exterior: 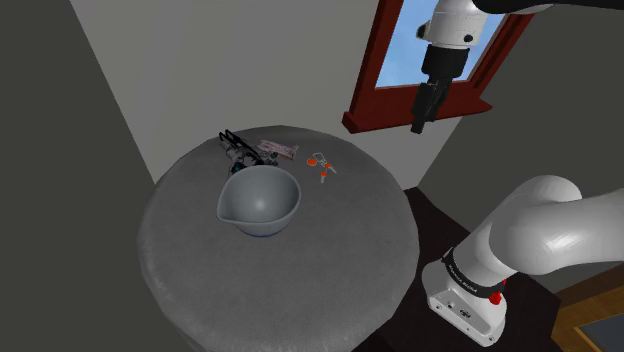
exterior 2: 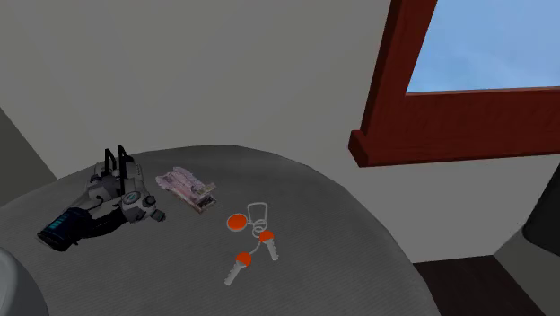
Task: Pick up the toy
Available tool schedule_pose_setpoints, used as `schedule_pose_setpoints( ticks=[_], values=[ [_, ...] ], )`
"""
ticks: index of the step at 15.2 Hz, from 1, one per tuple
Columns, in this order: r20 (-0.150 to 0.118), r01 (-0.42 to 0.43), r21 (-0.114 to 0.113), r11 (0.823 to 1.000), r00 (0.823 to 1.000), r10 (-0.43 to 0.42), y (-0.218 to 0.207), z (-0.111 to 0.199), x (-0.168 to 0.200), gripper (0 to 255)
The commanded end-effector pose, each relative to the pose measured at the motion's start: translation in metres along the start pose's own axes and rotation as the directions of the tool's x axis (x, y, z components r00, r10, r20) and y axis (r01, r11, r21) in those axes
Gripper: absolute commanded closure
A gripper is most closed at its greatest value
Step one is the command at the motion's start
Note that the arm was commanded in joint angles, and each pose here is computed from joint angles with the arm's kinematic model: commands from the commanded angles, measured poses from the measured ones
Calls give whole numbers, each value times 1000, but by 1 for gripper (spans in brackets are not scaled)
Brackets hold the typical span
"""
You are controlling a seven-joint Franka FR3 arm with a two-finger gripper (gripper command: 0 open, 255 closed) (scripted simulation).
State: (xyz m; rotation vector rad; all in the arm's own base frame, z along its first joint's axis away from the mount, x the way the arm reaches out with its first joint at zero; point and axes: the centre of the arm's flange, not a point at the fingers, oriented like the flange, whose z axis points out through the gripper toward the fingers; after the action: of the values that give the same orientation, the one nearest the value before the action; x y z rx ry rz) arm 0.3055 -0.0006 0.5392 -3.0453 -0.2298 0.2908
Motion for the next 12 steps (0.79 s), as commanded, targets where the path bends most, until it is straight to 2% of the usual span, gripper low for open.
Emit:
schedule_pose_setpoints(
  ticks=[1, 12],
  values=[
    [0, 0, 0, 1000, 1000, 0, 0, 0, 0, 0],
    [-49, 85, -83, 993, 995, -89, -43, 48, 125, 0]
  ],
)
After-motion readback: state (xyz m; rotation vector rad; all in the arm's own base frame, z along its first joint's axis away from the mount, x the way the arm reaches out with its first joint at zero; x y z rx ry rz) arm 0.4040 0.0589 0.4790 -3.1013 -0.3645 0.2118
